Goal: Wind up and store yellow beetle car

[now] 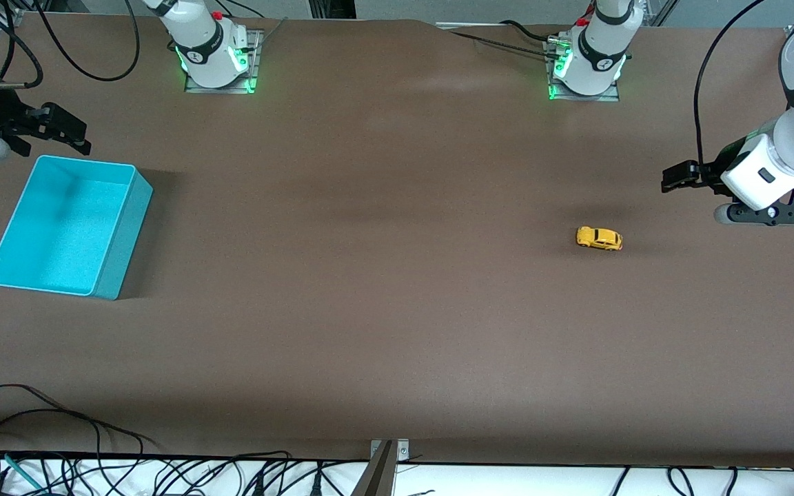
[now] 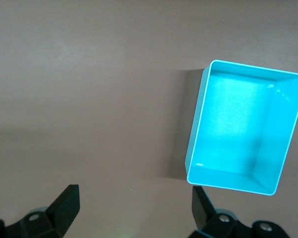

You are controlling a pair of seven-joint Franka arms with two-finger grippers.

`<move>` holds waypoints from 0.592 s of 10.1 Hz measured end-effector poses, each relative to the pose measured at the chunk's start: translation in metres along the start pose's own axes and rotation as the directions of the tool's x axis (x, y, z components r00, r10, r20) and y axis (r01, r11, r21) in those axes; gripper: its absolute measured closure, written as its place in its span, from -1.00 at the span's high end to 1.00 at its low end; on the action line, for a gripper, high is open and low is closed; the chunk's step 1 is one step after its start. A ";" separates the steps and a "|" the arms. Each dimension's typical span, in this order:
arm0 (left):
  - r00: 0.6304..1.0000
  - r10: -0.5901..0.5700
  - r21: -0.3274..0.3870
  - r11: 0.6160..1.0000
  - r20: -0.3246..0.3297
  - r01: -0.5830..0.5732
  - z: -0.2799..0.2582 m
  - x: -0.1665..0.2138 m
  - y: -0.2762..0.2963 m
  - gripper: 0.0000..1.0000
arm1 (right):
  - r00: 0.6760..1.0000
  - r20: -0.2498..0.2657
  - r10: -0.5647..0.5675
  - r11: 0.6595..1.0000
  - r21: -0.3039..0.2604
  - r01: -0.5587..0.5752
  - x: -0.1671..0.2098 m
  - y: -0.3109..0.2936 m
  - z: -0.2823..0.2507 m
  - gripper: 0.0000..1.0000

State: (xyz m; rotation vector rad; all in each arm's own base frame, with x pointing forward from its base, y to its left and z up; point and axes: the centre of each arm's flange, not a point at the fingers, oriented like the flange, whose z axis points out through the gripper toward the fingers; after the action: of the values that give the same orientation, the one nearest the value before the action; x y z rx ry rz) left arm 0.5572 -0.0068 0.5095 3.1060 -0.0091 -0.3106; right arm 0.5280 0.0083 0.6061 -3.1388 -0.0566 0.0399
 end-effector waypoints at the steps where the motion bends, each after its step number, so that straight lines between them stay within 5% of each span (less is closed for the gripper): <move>1: 1.000 0.001 0.000 1.000 0.000 -0.001 0.000 0.000 0.000 1.00 | 1.000 0.000 0.000 1.000 0.003 0.000 0.000 0.000 0.000 1.00; 6: 1.000 0.003 0.000 1.000 0.000 -0.003 0.000 0.000 0.000 1.00 | 1.000 -0.003 0.000 1.000 0.006 0.000 0.000 -0.001 -0.001 1.00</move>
State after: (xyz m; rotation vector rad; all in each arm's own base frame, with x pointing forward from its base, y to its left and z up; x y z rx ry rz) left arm 0.5573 -0.0067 0.5094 3.1058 -0.0139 -0.3109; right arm 0.5281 0.0090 0.6075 -3.1333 -0.0565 0.0351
